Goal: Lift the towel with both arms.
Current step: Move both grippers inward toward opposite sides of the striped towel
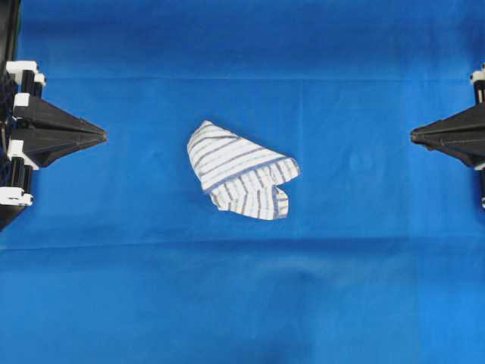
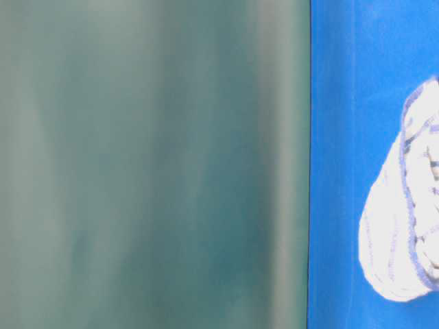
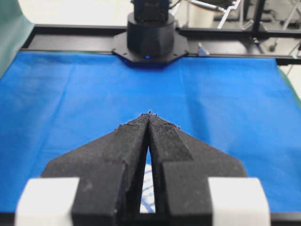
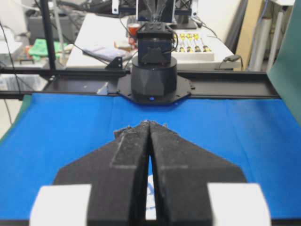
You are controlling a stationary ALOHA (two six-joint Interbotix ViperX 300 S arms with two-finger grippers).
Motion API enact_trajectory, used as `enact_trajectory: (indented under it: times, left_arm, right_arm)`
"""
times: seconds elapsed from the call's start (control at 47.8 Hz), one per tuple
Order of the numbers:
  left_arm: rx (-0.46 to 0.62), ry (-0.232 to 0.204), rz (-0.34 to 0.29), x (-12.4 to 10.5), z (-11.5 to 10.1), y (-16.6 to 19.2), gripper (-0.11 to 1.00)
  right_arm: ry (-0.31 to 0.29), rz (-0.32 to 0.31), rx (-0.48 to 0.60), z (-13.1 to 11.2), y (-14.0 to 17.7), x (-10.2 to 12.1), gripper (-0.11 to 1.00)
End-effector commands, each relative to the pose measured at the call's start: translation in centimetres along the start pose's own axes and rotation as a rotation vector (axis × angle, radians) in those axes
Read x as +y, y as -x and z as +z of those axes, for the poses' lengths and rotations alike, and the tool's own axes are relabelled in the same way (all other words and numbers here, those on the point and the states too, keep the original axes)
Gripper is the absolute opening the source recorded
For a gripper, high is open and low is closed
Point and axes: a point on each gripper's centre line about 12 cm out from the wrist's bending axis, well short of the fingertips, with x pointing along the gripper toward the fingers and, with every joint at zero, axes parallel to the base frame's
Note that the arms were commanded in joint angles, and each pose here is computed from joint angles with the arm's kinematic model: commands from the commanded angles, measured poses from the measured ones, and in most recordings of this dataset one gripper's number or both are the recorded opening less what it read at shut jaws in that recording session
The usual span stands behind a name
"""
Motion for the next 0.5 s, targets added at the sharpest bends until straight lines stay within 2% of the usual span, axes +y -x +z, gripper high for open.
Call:
enact_trajectory:
  times: [0.0, 0.084, 0.209, 0.481]
  left_arm:
    - [-0.026, 0.023, -0.023, -0.5, 1.0, -0.4, 0.0]
    - [-0.021, 0.011, -0.039, -0.8, 1.2, -0.6, 0.0]
    - [0.013, 0.014, -0.043, -0.9, 0.7, -1.1, 0.0]
    - [0.151, 0.021, -0.041, -1.1, -2.3, -3.4, 0.0]
  right_arm:
    - [-0.003, -0.003, -0.015, 0.8, -0.4, -0.1, 0.0]
    - [-0.003, 0.003, 0.0, 1.1, -0.8, 0.1, 0.0]
    - [-0.008, 0.019, 0.081, 0.6, -2.0, 0.4, 0.0]
    - [-0.026, 0.024, 0.281, -2.3, -5.2, 0.7, 0.0]
